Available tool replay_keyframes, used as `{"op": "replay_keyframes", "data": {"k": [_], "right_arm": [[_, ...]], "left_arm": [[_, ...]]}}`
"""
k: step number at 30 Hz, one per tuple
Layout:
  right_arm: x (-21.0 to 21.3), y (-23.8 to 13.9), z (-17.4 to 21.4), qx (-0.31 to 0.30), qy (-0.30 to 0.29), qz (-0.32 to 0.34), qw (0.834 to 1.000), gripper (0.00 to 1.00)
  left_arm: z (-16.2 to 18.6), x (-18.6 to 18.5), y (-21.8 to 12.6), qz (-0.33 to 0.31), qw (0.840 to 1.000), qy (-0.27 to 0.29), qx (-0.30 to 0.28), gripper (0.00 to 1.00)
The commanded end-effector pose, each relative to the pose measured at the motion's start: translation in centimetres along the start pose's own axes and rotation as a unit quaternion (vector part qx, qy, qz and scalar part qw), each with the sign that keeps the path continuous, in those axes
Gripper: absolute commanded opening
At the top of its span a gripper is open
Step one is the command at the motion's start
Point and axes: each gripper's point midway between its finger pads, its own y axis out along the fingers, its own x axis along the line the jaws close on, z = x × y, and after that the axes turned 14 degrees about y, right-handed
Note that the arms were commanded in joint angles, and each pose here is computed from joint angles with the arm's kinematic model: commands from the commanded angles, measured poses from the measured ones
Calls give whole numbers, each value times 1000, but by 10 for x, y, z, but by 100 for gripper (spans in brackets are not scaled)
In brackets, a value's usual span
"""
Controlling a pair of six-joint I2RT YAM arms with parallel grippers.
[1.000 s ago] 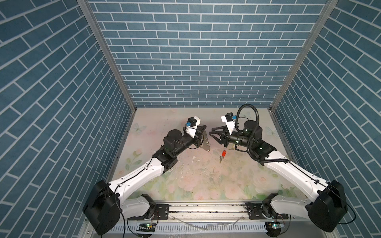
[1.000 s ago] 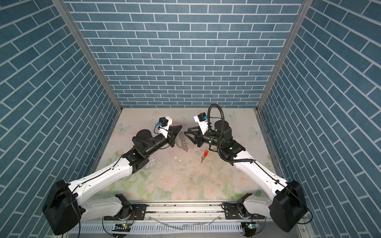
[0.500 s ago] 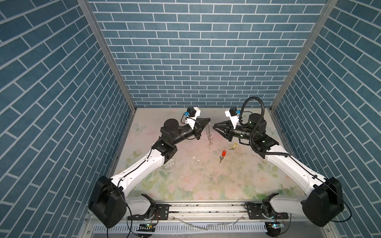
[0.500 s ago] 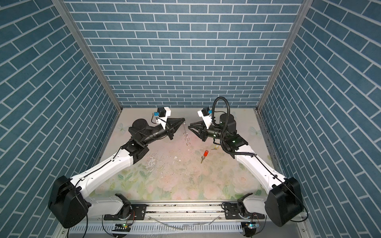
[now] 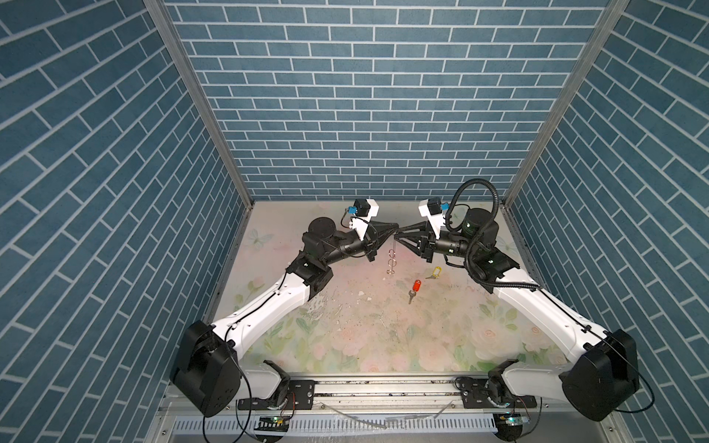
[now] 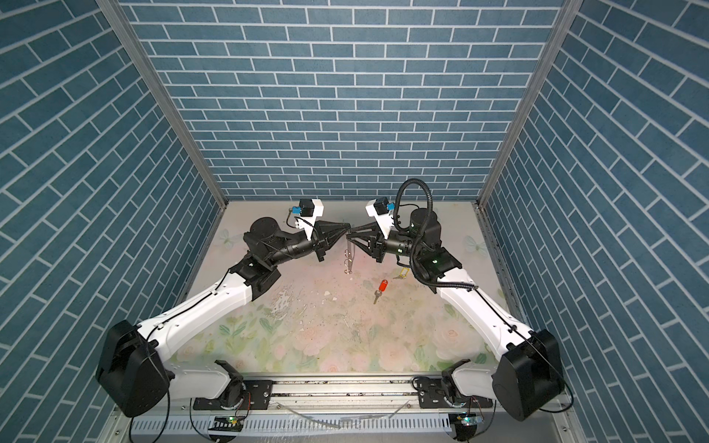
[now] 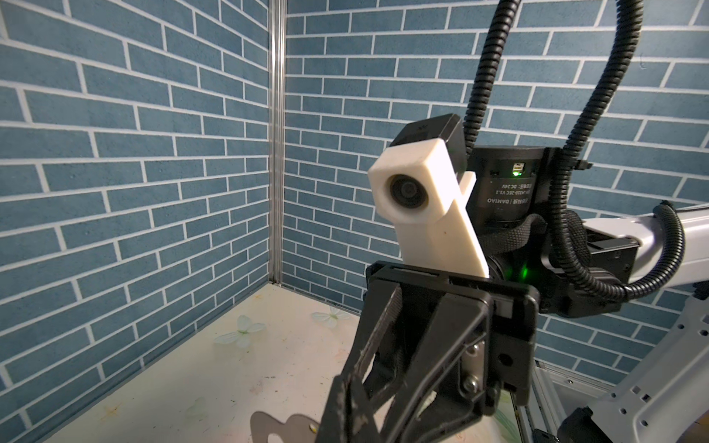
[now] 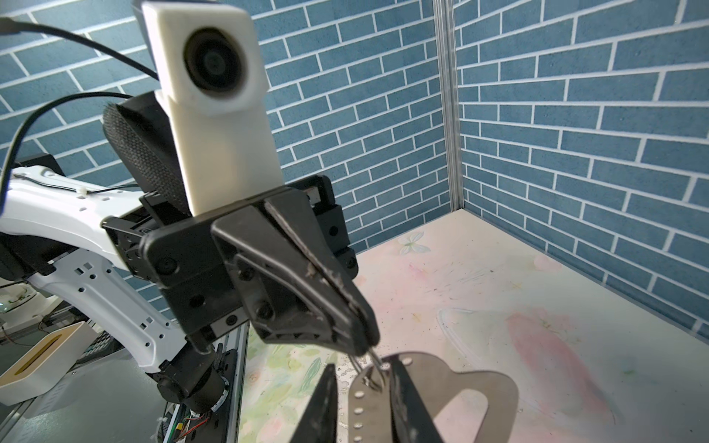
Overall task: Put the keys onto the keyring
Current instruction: 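Close right gripper on the plate's ring edge while left gripper holds plate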
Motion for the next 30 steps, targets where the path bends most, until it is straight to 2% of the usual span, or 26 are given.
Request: {"op": "replay_keyframes", "data": {"k": [1,18,24,30], "right_arm": [[18,-2,-26,-23,-38,-23,999,24],[24,-3,-30,-25,-36,-37,998,0],[23,-4,-32,-28,-32,-29,999,0],[0,-3,-22,2,-24,36,999,0]], "left_arm": [[-22,-1,0,13,999,11,-29,0],[-20,-3,5,27,999,6,-36,0],[-19,0,5,19,999,4,-30,0],[-21,20,-11,-47,999,3,-6,37]]}}
